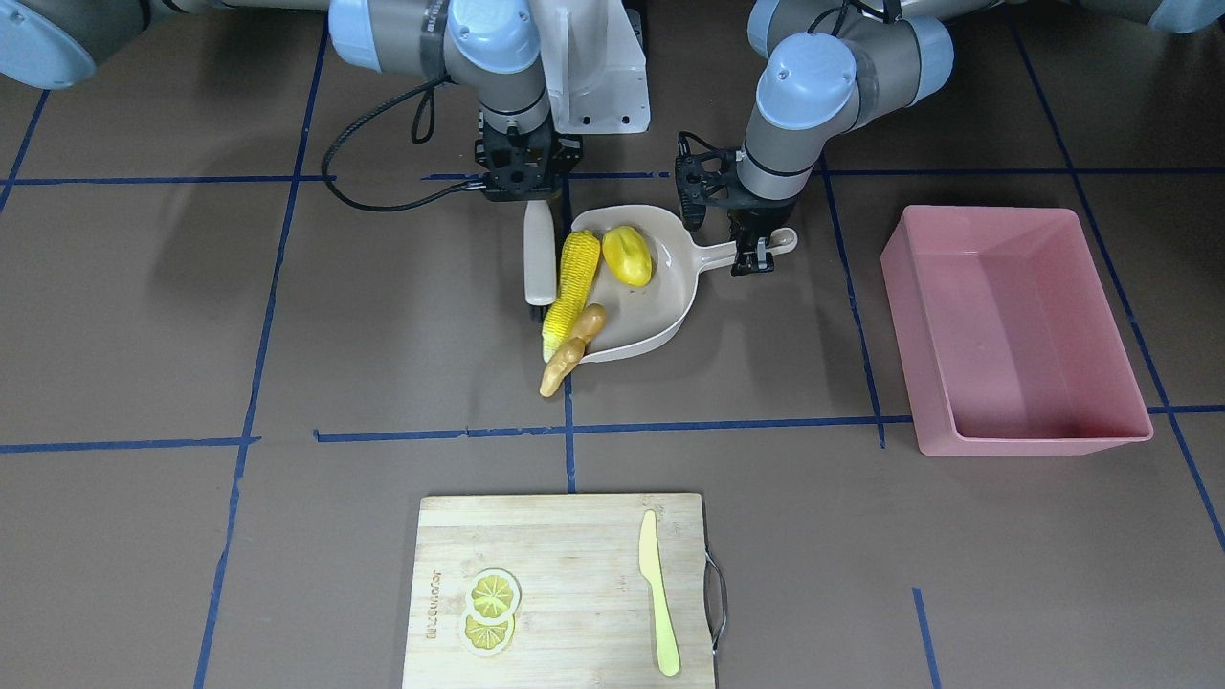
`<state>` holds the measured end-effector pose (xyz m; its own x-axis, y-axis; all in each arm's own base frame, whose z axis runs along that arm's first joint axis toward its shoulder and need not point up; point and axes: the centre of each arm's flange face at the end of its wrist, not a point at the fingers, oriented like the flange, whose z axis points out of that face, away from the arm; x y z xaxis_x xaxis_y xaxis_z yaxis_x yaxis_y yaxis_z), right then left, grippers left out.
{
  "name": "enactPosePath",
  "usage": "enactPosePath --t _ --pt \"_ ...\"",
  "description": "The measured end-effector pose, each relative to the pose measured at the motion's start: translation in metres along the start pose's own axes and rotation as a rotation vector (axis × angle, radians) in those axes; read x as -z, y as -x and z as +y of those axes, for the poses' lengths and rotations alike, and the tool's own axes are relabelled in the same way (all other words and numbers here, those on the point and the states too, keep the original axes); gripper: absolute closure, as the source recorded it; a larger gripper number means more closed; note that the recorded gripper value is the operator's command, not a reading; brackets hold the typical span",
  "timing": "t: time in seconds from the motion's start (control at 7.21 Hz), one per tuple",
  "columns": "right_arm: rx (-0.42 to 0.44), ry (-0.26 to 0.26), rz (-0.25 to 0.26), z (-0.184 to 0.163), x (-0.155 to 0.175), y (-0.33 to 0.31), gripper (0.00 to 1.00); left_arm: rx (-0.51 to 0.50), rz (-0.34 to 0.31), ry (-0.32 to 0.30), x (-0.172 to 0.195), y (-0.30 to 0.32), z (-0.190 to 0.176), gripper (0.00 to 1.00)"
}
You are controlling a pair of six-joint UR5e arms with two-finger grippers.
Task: Sweep and dump trash into bin
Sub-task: 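Sweep the corn, potato and ginger into the dustpan with the right gripper's brush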
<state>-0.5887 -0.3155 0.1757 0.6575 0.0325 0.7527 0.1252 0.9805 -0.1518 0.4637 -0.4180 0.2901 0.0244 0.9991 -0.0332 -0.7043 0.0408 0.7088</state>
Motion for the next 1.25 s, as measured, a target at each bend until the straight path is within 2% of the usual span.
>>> enactPosePath --t 0.55,1.25 --pt "-0.028 -0.003 -0.025 0.002 0.009 0.060 1.00 -0.010 -0.024 0.008 -0.002 -0.003 -0.011 0.96" --pt "-0.025 -0.021 -0.062 0.001 0.033 0.056 1.00 -0.013 -0.016 0.000 0.000 -0.004 -0.015 0.97"
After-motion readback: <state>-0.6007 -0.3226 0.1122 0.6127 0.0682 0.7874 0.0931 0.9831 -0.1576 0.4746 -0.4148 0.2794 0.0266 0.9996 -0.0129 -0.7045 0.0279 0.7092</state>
